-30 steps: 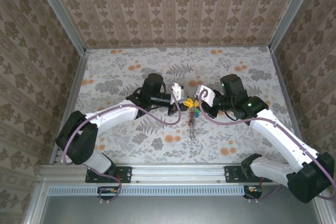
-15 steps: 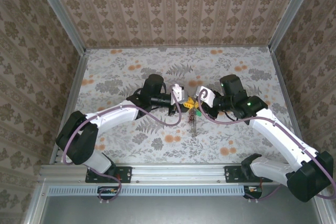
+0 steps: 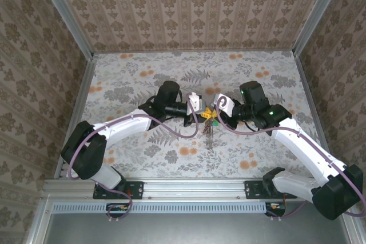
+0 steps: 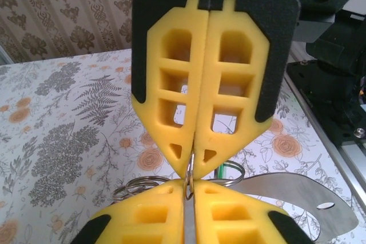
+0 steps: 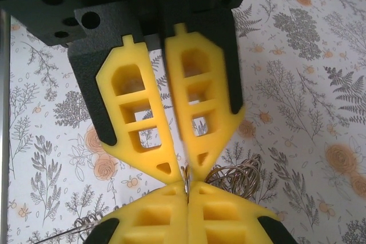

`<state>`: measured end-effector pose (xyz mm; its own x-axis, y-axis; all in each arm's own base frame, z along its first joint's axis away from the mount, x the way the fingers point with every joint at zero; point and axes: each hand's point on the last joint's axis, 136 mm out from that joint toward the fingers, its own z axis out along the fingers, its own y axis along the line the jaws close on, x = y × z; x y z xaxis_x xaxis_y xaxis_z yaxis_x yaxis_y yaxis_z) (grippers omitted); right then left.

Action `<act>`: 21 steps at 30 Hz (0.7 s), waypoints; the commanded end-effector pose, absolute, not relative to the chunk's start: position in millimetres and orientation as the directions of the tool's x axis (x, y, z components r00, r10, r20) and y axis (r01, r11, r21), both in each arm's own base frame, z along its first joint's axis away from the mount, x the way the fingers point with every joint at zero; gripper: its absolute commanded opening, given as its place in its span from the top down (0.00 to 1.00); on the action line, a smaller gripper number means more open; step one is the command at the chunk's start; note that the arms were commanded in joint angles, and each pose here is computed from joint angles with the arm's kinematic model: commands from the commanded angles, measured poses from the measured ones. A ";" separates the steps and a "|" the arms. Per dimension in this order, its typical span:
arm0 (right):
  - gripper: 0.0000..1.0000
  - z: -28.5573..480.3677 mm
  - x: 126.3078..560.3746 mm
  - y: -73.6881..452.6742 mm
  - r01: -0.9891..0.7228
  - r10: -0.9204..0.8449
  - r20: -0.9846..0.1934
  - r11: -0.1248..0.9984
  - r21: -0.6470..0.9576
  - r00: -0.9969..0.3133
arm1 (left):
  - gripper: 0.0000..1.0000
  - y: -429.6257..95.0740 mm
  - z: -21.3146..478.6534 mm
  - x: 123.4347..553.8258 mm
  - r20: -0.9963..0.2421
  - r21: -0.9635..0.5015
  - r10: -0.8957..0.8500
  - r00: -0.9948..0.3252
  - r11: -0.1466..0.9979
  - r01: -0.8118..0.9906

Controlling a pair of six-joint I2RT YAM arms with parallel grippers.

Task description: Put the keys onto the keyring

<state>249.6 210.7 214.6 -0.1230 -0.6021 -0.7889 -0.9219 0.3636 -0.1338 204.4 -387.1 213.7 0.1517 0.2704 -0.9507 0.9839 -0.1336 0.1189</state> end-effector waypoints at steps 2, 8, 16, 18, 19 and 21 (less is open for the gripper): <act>0.94 231.2 244.9 219.7 -0.936 -0.559 -0.824 0.332 -0.120 -0.093 | 1.00 -393.4 235.2 206.8 -0.957 0.166 0.216 0.191 -0.132 0.977; 0.78 202.5 250.5 197.9 -0.898 -0.605 -0.785 0.409 -0.162 -0.134 | 1.00 -387.2 242.0 215.6 -0.973 0.152 0.160 0.163 -0.081 0.985; 0.84 199.7 252.1 201.1 -0.891 -0.526 -0.836 0.440 -0.113 -0.154 | 1.00 -385.9 245.8 210.4 -0.983 0.133 0.114 0.146 -0.115 0.984; 0.85 203.6 253.1 202.2 -0.890 -0.515 -0.844 0.442 -0.112 -0.149 | 1.00 -386.6 244.3 211.5 -0.983 0.129 0.115 0.141 -0.112 0.985; 0.85 204.9 254.2 201.1 -0.886 -0.517 -0.843 0.448 -0.119 -0.148 | 1.00 -386.5 243.9 211.6 -0.984 0.127 0.114 0.140 -0.110 0.986; 0.84 206.7 259.3 194.6 -0.863 -0.532 -0.834 0.481 -0.154 -0.147 | 1.00 -386.5 244.9 212.1 -0.984 0.130 0.110 0.141 -0.106 0.986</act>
